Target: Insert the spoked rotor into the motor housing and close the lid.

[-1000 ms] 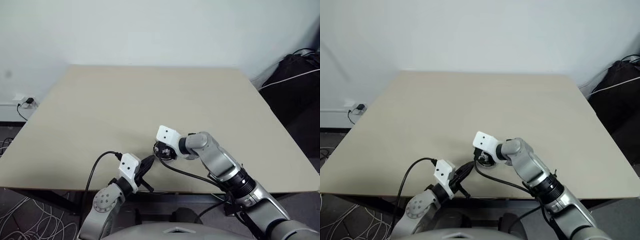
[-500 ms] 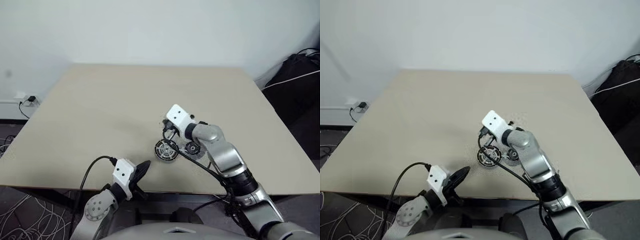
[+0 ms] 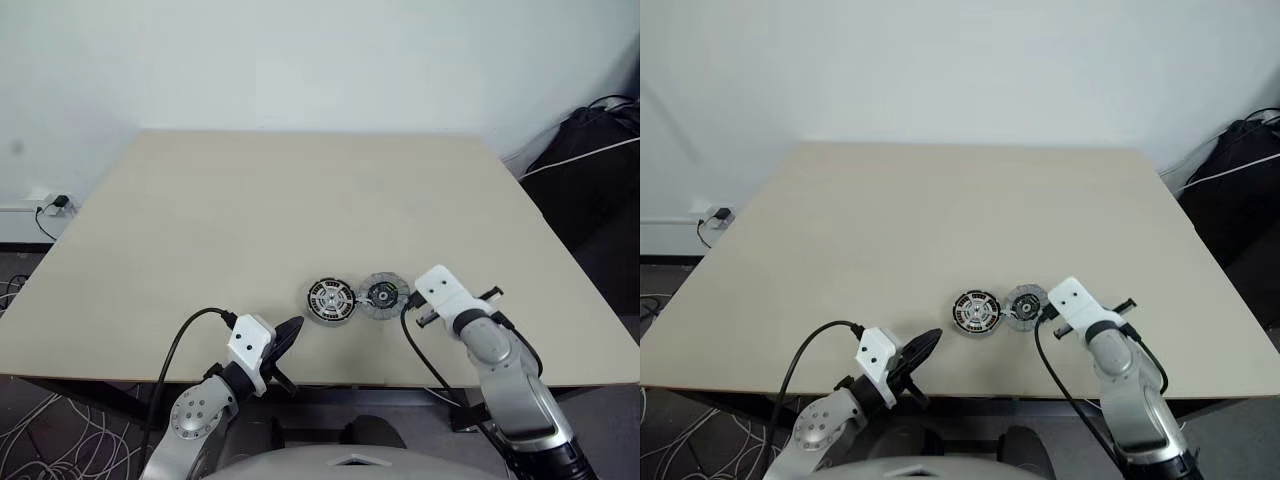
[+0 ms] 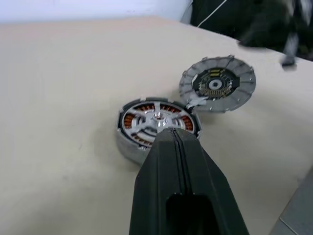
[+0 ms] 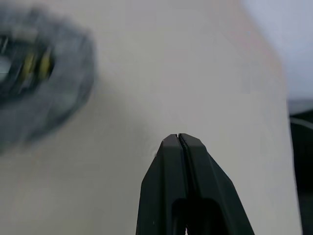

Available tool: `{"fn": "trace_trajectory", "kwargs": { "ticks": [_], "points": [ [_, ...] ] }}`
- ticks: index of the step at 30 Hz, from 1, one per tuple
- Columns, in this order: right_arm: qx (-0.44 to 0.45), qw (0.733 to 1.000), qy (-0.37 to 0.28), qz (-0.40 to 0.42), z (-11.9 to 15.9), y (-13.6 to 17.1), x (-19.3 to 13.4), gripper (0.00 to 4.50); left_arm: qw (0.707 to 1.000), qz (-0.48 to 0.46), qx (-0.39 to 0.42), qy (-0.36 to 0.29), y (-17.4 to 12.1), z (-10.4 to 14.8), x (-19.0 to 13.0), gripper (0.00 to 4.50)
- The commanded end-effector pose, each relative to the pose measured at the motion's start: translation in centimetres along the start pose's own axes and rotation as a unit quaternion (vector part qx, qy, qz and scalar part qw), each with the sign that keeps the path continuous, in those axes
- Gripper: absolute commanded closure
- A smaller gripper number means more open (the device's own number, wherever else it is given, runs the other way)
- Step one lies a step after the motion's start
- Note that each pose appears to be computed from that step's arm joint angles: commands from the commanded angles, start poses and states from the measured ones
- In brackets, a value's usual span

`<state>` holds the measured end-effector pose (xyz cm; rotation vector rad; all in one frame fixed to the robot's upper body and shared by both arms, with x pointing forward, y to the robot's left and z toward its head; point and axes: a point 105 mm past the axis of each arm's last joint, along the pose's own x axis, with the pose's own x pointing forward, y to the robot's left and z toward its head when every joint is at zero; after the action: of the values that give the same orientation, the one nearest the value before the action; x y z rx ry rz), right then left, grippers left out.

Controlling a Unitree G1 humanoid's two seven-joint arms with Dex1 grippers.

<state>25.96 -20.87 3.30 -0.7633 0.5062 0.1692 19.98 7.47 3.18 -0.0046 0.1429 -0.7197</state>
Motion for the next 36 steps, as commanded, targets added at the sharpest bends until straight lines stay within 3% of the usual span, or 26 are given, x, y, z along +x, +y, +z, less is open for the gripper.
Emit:
{"fn": "trace_trajectory", "kwargs": {
  "ticks": [1,8,16,22,36],
  "points": [
    [0.036,0.999,-0.007,0.041,0.3,1.9,-0.6,4.46,1.0,-0.008,0.012,-0.025,0.0,1.7,0.1,4.5],
    [0.175,0.975,-0.113,0.076,3.2,4.0,0.0,4.46,1.0,-0.018,0.0,-0.019,-0.2,1.0,-0.3,4.5],
    [0.269,0.907,-0.233,0.224,8.6,5.1,-2.0,4.46,1.0,-0.013,-0.002,-0.014,-0.1,0.3,-0.4,4.5],
    [0.284,0.891,-0.248,0.253,10.1,5.6,-1.4,4.46,1.0,-0.009,-0.006,-0.01,0.1,-0.5,-0.5,4.5],
    [0.287,0.88,-0.197,0.321,10.5,11.3,1.9,4.46,1.0,0.001,-0.001,-0.009,1.2,-1.3,-0.9,4.5]
  ]
}}
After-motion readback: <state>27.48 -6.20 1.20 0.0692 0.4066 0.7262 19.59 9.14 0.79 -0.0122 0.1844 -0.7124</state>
